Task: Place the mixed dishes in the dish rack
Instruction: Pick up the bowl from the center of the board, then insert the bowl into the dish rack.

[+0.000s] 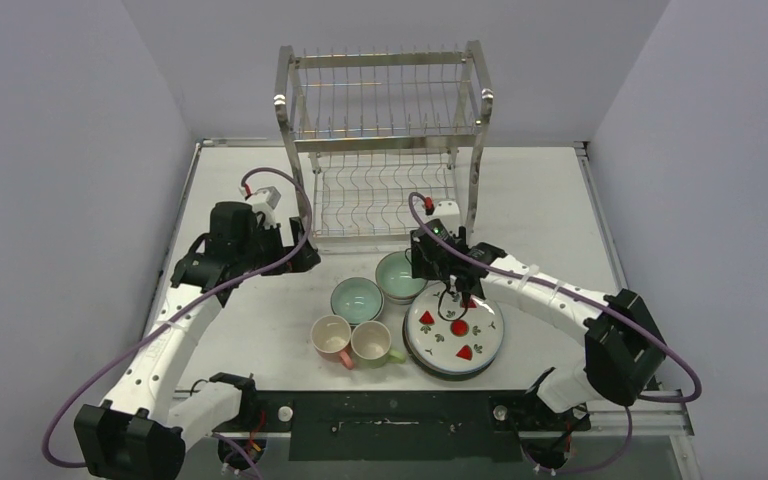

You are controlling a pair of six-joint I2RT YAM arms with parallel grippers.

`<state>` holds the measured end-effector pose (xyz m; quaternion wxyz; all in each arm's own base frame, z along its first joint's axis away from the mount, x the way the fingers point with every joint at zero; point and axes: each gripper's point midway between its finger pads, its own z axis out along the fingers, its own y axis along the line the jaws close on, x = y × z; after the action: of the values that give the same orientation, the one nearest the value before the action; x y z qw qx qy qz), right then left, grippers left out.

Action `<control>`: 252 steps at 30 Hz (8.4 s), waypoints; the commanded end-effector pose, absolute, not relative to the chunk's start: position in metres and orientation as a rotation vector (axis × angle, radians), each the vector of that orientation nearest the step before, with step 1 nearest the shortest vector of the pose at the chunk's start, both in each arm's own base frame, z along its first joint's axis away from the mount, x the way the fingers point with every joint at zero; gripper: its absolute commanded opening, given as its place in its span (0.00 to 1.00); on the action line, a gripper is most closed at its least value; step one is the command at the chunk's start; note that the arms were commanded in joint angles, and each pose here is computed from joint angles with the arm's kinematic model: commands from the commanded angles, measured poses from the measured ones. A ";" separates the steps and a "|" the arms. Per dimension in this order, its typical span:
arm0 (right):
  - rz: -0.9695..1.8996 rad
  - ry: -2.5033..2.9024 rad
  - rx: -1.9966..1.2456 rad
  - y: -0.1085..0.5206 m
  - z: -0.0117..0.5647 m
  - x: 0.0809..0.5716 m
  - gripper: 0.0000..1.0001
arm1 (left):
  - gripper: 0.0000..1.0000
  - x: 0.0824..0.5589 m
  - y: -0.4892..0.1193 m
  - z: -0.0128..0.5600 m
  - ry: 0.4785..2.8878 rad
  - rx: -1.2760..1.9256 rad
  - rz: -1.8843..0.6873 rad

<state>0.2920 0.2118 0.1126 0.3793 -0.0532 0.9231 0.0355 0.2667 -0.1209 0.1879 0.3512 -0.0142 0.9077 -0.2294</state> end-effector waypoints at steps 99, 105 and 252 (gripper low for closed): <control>0.297 1.846 -0.260 0.268 0.325 0.225 0.00 | 0.33 0.237 -0.265 0.241 2.254 0.200 -1.063; 0.279 1.842 -0.244 0.264 0.325 0.227 0.00 | 0.27 0.236 -0.261 0.240 2.258 0.200 -1.045; -0.004 2.080 0.316 0.039 0.240 0.302 0.90 | 0.00 0.165 0.019 0.399 1.539 -0.286 -0.096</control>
<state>0.2966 0.0376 0.2318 0.4789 0.1213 0.8693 -0.0158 0.1699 0.0137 0.3575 0.6626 -0.0883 0.7437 -0.0014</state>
